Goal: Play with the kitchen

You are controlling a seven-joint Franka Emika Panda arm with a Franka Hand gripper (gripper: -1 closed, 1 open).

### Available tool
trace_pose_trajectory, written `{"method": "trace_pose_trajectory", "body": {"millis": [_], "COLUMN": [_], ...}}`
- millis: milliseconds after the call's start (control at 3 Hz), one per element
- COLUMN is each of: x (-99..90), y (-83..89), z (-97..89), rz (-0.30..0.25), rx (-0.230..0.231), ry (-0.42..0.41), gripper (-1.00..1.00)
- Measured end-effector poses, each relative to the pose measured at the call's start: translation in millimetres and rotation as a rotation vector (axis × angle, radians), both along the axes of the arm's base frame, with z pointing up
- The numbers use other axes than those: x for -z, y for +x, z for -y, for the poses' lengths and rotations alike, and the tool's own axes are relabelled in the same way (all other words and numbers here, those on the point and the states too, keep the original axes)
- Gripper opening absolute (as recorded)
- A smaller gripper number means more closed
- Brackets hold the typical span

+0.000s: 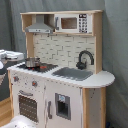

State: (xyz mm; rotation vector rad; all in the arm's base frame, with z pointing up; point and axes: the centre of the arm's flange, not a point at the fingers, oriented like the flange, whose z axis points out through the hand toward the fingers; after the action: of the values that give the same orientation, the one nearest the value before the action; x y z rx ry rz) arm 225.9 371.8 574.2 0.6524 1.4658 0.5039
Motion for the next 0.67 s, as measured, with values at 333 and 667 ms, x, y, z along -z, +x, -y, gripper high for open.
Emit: {"method": "trace_pose_trajectory", "body": {"millis": [333,667], "x": [-27.5,-47.2], "y": [12.3,29.5], "z": [24.3,46.5], "rz": [0.000,0.000], "rx": [0.010,0.018], "ry": [-0.005,-0.003], "gripper": [1.00,1.00]}}
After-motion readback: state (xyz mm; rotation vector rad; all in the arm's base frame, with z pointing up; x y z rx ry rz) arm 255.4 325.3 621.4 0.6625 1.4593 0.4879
